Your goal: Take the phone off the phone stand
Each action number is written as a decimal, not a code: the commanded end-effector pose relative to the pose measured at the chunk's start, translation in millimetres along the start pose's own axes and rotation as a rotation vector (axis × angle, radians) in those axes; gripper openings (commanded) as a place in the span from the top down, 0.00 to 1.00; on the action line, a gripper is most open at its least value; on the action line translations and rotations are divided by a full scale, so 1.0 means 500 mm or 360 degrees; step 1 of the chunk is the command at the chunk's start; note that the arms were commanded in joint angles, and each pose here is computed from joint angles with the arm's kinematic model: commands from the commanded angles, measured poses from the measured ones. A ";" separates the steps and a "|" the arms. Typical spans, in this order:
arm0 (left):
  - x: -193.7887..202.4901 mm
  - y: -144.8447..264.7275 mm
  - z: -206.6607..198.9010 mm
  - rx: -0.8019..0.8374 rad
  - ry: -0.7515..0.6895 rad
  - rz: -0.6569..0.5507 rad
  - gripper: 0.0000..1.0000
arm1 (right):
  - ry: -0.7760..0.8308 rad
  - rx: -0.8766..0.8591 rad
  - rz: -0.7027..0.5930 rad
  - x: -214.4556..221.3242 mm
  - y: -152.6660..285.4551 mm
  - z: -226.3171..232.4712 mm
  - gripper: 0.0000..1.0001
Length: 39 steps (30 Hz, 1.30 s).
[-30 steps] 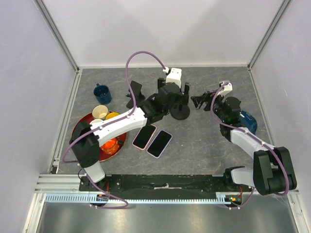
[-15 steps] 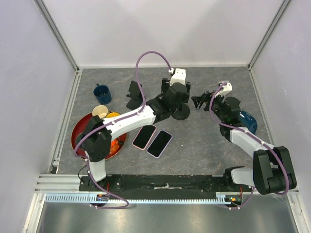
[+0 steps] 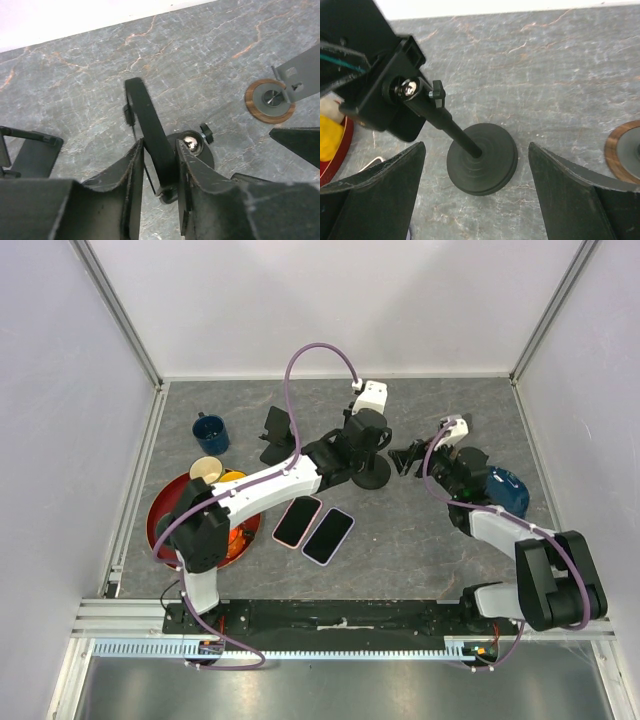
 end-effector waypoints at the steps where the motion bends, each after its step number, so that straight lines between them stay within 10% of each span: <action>1: -0.047 0.016 -0.010 0.0080 -0.0005 -0.0067 0.71 | 0.0077 -0.0243 -0.0125 -0.001 -0.011 0.020 0.10; 12: -0.053 0.041 -0.007 0.0265 -0.0137 -0.0026 0.94 | 0.0168 -0.0431 -0.0114 0.035 -0.037 0.064 0.08; 23: -0.066 0.069 -0.001 0.0367 -0.0137 -0.0014 0.96 | 0.0189 -0.0528 -0.0137 0.018 -0.099 0.069 0.11; 39: -0.041 0.094 -0.003 0.0589 -0.0168 0.0141 0.98 | 0.0264 -0.0549 0.0041 0.080 -0.110 0.069 0.44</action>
Point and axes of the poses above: each gripper's point midway between its finger pads, its own y axis back along the fingers, its own z axis along the line the jaws close on, x = y × z, the point moved 10 cm from there along y, back along the fingers, and after that the axes turned 5 degrees about y, right-handed, at the moved point
